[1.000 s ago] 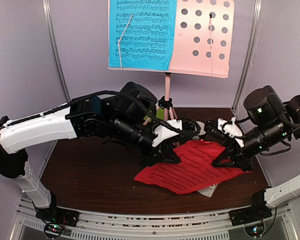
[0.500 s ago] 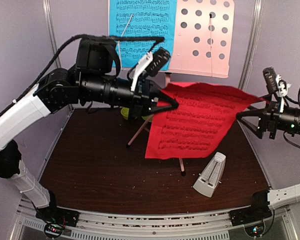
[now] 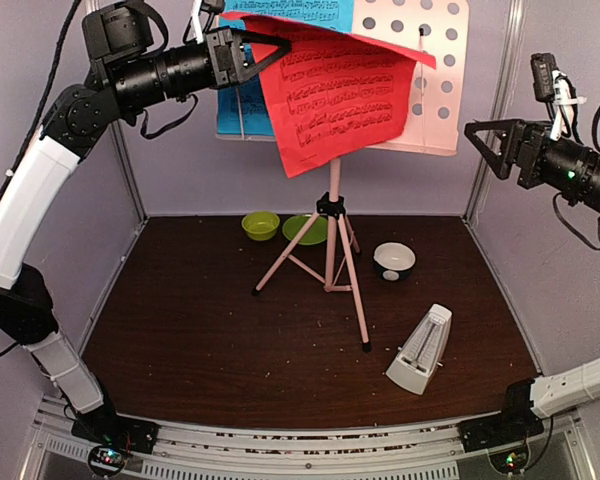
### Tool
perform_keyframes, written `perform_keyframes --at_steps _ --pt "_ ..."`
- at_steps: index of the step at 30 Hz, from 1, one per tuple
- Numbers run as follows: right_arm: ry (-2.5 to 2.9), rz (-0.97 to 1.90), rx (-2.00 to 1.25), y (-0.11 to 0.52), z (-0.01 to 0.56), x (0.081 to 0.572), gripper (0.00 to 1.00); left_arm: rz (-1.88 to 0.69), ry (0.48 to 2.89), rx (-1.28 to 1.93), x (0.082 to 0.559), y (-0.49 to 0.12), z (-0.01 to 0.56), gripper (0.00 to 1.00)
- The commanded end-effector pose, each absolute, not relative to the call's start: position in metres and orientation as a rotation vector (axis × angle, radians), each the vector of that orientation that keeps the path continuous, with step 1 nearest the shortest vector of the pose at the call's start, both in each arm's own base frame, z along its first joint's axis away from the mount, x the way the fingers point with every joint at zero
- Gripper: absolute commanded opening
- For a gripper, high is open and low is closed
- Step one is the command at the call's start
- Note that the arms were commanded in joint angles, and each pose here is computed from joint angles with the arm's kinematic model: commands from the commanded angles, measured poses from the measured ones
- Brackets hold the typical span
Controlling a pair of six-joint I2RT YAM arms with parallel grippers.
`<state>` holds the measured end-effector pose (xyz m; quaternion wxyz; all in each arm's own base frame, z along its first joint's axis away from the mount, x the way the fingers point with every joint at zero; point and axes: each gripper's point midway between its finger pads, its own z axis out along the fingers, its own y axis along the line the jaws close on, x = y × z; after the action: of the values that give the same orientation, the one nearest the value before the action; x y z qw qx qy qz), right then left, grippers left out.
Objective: Set up the instrument practice props
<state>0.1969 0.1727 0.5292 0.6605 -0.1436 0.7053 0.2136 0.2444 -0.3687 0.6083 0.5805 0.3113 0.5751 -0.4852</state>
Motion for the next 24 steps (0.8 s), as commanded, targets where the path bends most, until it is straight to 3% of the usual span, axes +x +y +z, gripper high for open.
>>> perform_keyframes --at_steps 1,14,24 --pt "1.533 0.498 -0.237 0.171 0.558 0.208 0.72 -1.216 1.41 0.456 0.285 -0.349 0.621 0.0" --pt "1.49 0.505 -0.138 0.179 0.582 0.244 0.6 -1.155 1.292 0.442 0.29 -0.343 0.645 0.0" --pt "1.493 0.529 -0.097 0.201 0.602 0.269 0.59 -0.989 1.232 0.517 0.29 -0.35 0.646 0.0"
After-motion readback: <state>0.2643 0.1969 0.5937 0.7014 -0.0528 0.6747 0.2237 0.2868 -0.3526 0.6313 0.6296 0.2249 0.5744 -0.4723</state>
